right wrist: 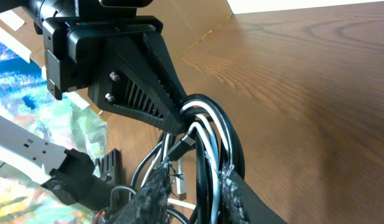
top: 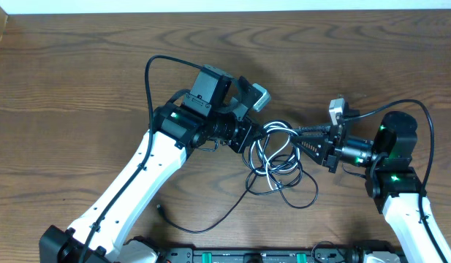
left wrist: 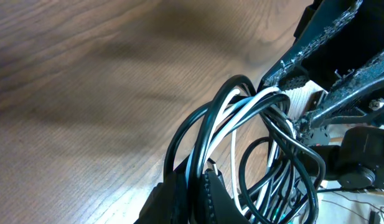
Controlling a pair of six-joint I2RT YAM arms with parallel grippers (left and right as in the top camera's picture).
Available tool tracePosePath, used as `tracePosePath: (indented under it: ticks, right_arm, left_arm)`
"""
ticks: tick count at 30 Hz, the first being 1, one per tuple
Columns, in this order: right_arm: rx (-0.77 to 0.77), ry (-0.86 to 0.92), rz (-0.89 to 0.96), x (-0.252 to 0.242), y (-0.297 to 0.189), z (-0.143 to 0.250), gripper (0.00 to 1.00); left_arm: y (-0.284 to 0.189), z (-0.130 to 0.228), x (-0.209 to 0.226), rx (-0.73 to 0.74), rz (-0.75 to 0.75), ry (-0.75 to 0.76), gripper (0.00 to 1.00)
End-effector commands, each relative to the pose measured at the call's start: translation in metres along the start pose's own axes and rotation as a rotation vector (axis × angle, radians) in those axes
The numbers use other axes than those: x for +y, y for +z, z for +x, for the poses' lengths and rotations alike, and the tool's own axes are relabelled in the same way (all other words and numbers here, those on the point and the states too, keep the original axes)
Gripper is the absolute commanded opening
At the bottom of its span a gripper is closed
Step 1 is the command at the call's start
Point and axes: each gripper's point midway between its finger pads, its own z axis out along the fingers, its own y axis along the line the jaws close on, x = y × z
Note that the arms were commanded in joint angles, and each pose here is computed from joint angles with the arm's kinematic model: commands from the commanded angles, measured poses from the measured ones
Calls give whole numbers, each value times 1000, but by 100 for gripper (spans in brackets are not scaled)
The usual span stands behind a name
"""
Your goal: Untangle cables
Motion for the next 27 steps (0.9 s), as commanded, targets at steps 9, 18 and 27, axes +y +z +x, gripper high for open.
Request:
tracePosePath:
  ticks: [9, 18, 27]
  right_arm:
    - [10, 28, 61, -10, 1, 2, 1]
    - [10, 28, 61, -10, 1, 2, 1]
    - [7, 30, 80, -13, 1, 2, 1]
  left_arm:
    - [-7, -10, -9, -44, 27, 13, 7]
    - [-7, -12, -6, -50, 13, 8, 8]
    - [-19, -13, 57, -103, -352, -265, 7]
